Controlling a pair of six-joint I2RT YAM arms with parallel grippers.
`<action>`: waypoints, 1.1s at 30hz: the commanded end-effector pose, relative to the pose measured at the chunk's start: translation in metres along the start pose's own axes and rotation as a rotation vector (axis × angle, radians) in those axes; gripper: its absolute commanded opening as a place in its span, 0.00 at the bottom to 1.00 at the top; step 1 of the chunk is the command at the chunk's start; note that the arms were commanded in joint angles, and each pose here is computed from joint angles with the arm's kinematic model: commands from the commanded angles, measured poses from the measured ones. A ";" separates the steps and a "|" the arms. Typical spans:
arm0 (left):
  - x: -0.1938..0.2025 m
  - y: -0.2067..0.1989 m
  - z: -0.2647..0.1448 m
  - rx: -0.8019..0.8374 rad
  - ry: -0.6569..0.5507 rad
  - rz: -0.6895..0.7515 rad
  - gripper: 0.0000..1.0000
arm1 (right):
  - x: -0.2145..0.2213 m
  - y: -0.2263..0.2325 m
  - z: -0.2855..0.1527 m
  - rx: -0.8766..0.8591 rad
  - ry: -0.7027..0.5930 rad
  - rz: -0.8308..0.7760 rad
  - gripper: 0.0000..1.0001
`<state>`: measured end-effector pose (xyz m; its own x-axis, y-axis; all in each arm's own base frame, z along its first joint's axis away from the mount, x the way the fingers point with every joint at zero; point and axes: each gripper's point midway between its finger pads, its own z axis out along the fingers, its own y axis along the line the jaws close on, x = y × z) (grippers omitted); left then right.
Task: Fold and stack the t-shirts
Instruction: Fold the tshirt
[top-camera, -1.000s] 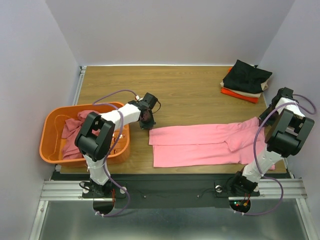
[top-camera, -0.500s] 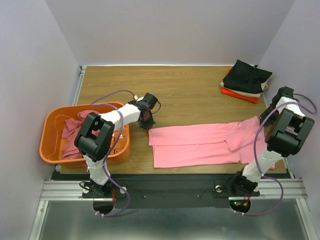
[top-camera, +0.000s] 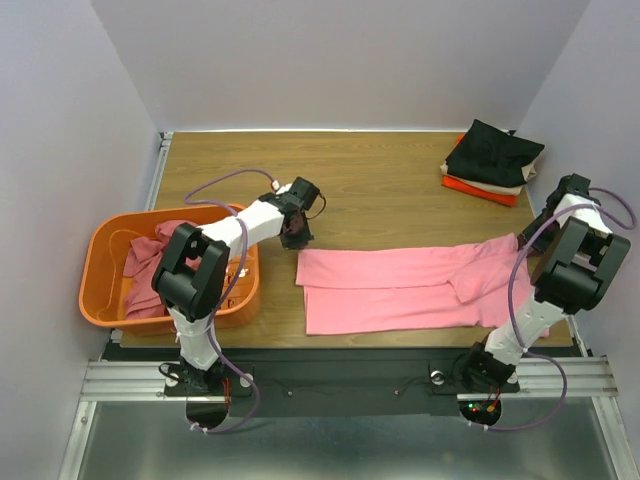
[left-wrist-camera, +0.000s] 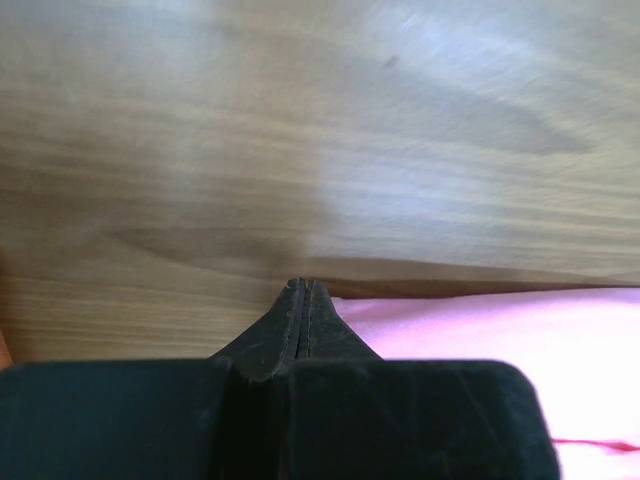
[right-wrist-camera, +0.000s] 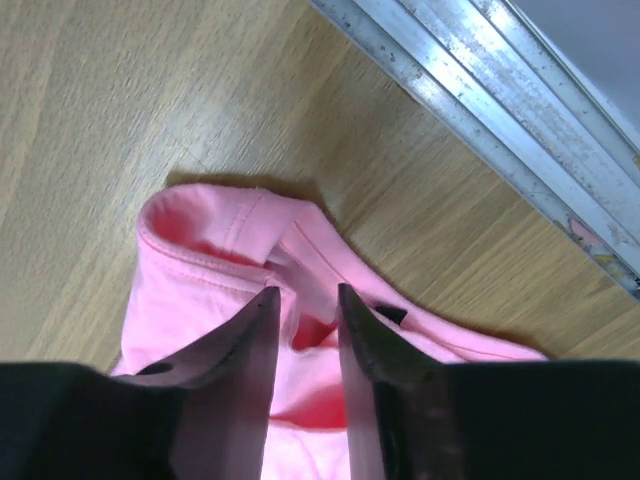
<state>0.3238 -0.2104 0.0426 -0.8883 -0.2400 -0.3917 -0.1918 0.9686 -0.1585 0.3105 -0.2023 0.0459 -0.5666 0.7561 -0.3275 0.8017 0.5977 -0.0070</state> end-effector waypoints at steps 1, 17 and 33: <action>-0.044 -0.021 -0.022 0.004 -0.117 0.037 0.00 | -0.028 0.005 -0.030 -0.071 -0.105 0.034 0.42; -0.047 -0.024 -0.057 -0.053 -0.226 0.037 0.44 | 0.033 0.071 -0.067 -0.197 -0.149 -0.198 0.51; 0.002 -0.132 -0.017 0.170 -0.101 0.199 0.45 | 0.074 0.079 -0.019 -0.156 -0.016 -0.256 0.51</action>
<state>0.3455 -0.3245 0.1105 -0.7972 -0.0710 -0.5995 0.0568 0.9798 -0.1916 0.3170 -0.0962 0.0406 -0.7469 0.5833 -0.3192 0.6039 0.7960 0.0413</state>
